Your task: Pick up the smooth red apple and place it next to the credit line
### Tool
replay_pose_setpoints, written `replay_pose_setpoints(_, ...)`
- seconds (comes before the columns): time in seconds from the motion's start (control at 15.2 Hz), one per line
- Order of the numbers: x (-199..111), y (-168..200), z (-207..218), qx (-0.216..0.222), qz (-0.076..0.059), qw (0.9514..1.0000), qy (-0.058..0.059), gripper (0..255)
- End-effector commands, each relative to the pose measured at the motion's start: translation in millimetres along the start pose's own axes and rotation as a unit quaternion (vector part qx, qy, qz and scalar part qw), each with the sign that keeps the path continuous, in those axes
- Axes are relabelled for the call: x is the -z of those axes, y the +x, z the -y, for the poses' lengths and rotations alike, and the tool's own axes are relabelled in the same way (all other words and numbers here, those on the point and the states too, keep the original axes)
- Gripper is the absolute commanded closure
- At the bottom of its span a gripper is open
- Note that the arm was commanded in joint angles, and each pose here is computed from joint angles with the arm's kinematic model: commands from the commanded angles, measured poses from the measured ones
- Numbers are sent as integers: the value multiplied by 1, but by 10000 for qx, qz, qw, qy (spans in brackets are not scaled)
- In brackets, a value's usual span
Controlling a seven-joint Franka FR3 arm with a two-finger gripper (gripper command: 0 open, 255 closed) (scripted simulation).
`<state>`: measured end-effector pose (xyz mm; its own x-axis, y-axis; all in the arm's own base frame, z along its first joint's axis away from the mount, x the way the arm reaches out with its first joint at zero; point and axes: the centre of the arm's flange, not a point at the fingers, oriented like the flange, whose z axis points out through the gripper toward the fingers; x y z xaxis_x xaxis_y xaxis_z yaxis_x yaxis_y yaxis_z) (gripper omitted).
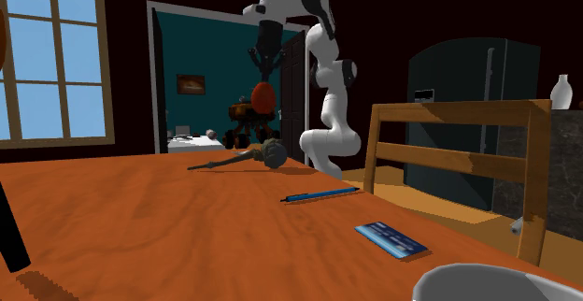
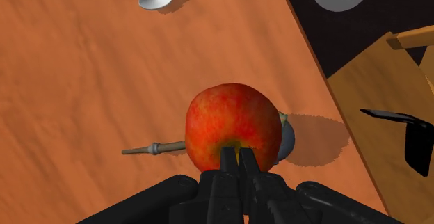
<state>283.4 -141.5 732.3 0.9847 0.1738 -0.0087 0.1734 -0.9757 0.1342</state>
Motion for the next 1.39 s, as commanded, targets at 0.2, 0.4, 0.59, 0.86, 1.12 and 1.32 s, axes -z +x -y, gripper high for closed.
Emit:
replay_pose_setpoints(0.2,-8,53,42,-3,-1,10000,1,255)
replay_pose_setpoints(0.4,-13,83,67,-3,-1,10000,1,255)
replay_pose_setpoints(0.59,-19,113,92,-3,-1,10000,1,255)
replay_pose_setpoints(0.86,-26,153,125,-3,-1,10000,1,255)
replay_pose_setpoints(1.12,-33,194,158,-3,-1,10000,1,255)
replay_pose_setpoints(1.32,-38,224,183,-3,-1,10000,1,255)
